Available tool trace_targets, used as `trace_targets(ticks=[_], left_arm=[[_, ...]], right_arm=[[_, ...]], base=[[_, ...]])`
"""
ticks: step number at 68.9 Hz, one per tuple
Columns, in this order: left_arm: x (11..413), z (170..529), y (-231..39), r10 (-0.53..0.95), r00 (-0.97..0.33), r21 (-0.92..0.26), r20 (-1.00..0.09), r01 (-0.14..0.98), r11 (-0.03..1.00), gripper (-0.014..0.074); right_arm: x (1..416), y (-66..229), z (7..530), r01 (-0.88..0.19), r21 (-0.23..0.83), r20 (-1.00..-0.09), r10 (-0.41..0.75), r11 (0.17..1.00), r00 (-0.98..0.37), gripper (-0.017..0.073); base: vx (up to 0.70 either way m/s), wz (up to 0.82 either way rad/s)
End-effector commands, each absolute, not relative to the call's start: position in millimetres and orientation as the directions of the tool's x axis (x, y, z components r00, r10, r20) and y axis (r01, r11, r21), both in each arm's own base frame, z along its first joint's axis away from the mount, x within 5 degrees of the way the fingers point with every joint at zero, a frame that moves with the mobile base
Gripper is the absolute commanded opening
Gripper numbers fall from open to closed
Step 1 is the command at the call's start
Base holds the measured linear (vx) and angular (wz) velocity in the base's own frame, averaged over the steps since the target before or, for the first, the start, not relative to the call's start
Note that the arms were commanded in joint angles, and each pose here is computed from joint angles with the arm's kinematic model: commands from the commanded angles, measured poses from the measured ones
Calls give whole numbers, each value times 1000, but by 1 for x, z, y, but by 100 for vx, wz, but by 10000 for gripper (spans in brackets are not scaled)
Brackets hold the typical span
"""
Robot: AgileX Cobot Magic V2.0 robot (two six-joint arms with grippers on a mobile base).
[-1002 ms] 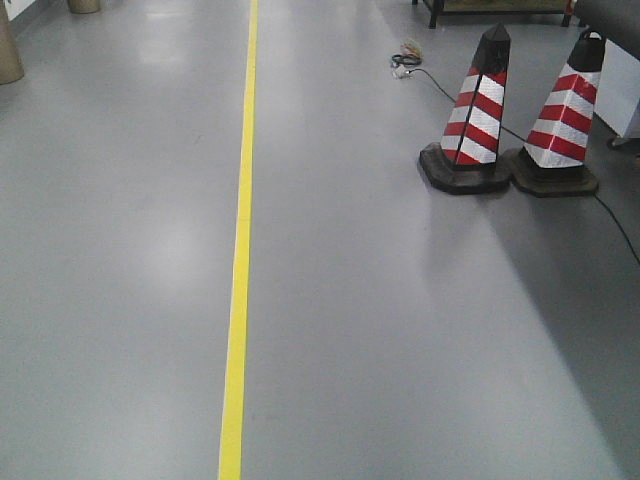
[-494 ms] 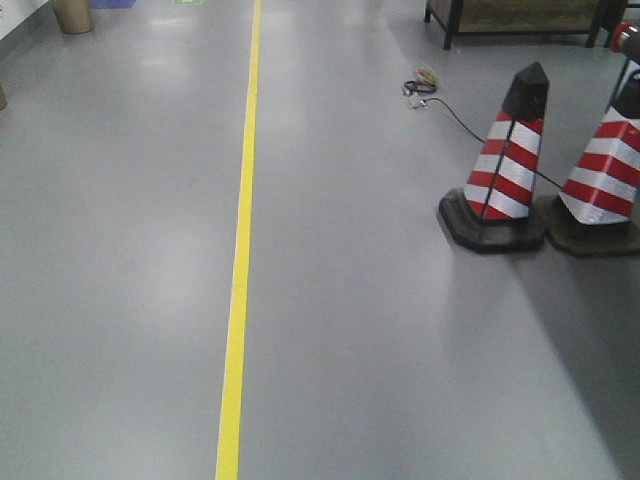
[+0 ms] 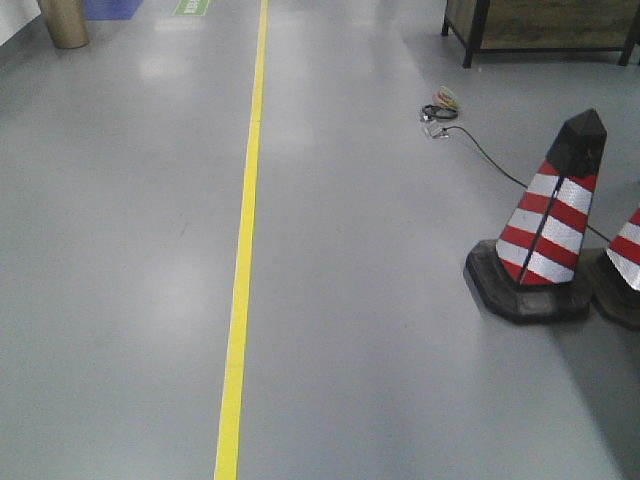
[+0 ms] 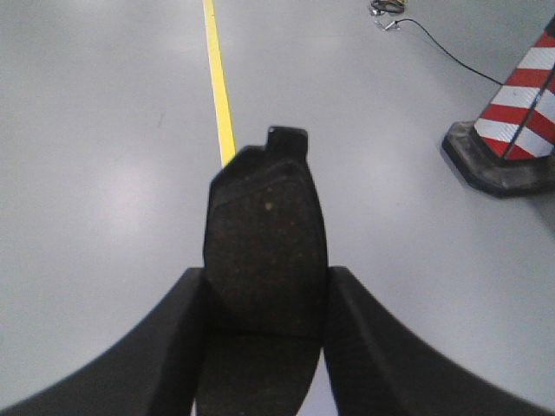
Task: Move and align brake pads A on conveyor
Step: 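Drive the base to the black conveyor holding both brake pads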
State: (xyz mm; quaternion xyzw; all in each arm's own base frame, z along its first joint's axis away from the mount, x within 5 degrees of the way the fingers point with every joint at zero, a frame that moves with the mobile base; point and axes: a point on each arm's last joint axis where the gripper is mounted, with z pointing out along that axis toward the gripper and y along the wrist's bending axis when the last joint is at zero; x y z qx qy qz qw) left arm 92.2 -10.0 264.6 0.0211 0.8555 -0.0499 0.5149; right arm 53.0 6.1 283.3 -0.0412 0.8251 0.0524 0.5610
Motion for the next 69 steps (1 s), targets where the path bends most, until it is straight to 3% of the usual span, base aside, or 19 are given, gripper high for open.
trace_targets(ticks=[1, 69], left_arm=[[96, 281, -10, -40, -369, -75, -929, 82, 994, -6], [96, 281, -10, -40, -371, -75, -928, 82, 994, -6]], right_arm=[[55, 7, 301, -138, 24, -968, -12, 990, -253, -11], [56, 7, 301, -138, 24, -967, -12, 990, -254, -11]], base=[[66, -4], [59, -2]])
